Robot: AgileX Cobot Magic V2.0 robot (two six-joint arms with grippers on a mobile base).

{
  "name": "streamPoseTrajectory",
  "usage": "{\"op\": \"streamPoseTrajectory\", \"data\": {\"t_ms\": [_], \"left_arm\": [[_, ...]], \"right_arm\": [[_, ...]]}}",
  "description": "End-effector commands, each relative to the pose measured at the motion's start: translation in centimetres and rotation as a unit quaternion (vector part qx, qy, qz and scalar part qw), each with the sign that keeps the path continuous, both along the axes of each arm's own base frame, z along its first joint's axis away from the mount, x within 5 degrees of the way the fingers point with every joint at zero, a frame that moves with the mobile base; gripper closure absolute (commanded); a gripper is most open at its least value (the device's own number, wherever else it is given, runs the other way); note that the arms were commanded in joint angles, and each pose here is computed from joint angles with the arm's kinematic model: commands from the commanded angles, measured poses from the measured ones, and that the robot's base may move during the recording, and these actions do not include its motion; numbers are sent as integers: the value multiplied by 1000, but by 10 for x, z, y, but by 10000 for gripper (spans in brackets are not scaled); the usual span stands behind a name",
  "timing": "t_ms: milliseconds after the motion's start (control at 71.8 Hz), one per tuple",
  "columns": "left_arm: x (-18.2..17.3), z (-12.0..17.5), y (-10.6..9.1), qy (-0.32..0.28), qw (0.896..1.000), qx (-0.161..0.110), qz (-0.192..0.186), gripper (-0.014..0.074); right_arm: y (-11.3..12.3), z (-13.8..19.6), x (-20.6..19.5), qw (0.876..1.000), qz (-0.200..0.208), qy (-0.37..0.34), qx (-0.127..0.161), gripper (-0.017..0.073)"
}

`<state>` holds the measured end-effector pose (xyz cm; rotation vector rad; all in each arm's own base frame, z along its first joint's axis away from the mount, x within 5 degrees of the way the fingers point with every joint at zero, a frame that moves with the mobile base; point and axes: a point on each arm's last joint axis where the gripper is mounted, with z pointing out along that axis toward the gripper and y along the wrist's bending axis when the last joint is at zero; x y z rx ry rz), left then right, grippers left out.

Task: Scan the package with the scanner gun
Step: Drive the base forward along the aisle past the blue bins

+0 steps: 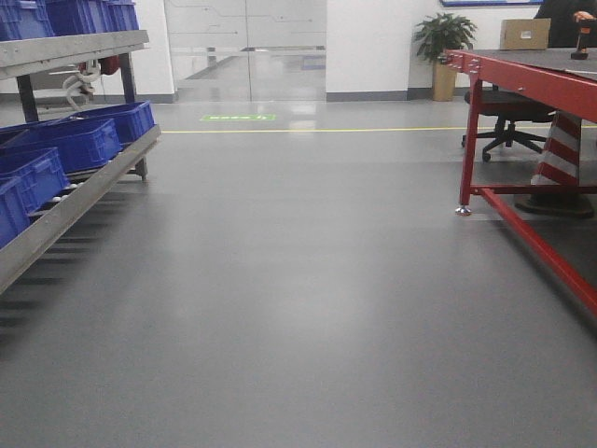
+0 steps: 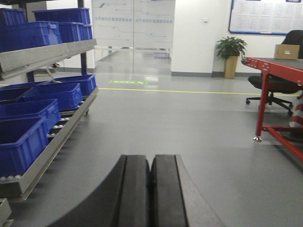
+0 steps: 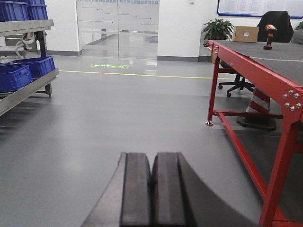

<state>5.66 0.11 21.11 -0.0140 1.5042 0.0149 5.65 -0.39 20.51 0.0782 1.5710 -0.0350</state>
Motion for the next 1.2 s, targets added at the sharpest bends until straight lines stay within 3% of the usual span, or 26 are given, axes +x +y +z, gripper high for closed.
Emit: {"op": "streamPoseTrajectory", "data": {"t_ms": [0, 1184], "left_arm": [[-1, 2, 1, -10, 1000, 0, 9, 704], [-1, 2, 1, -10, 1000, 0, 11, 704]], "right_arm": [[0, 2, 0, 1000, 0, -10, 0, 727], [0, 2, 0, 1000, -1, -11, 0, 727]]}}
